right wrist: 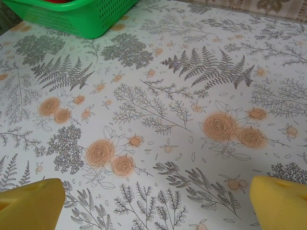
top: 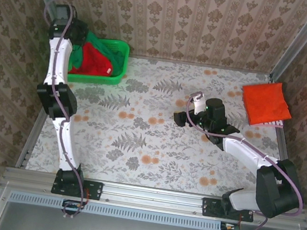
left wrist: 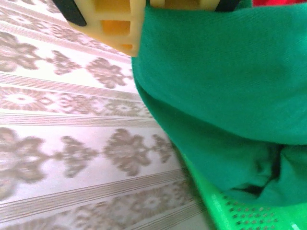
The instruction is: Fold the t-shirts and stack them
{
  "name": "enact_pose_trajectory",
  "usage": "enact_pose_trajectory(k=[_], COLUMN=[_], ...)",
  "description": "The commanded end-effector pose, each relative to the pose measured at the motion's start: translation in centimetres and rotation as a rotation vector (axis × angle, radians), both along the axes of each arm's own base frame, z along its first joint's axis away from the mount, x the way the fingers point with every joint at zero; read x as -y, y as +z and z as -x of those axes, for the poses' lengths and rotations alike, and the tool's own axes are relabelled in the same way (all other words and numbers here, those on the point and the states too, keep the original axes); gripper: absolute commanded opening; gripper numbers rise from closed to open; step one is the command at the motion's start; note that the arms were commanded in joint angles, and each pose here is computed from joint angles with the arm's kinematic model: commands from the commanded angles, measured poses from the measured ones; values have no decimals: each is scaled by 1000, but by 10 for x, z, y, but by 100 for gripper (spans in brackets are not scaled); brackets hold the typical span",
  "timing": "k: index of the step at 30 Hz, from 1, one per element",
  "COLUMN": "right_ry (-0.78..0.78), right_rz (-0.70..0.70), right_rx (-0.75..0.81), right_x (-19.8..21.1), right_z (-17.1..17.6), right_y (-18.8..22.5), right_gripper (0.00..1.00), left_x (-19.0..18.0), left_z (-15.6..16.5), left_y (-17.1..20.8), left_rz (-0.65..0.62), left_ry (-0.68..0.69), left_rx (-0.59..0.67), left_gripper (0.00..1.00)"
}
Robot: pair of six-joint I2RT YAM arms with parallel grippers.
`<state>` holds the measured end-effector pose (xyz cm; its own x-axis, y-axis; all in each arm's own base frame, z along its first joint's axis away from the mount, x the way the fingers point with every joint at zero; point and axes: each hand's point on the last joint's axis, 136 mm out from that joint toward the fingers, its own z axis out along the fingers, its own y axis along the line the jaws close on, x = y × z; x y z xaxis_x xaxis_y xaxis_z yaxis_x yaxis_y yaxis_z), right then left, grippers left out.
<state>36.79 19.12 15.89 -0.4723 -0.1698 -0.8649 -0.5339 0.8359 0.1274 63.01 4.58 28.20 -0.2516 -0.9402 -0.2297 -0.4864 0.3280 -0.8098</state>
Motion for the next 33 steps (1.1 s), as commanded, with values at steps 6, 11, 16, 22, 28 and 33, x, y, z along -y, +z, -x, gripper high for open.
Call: enact_pose_trajectory(k=[6,11,16,22,28,33], right_ry=[24,23,26,40,36,28], right_rz=[-30,-27,-18,-10,-26,-15], right_rx=[12,16,-14,-15,-17,-21], right_x=[-7,-7,-8,-10,-11,-8], right_z=[-2,-2,-3,-2,-4,-2], right_y=[7,8,-6,-7,-7,-10], right_gripper=[100,100,100,100,100,100], left_x=[6,25,8,4,25,38], left_z=[15,44,89,99,93,99], left_y=[36,0,-38,-25,-34,-63], left_rz=[30,52,38,-67,-95,-26], left_ry=[-97,-148,-13,6,-24,5], left_rx=[58,-23,-115,-130,-180,-241], left_gripper=[0,0,37,79,79,79])
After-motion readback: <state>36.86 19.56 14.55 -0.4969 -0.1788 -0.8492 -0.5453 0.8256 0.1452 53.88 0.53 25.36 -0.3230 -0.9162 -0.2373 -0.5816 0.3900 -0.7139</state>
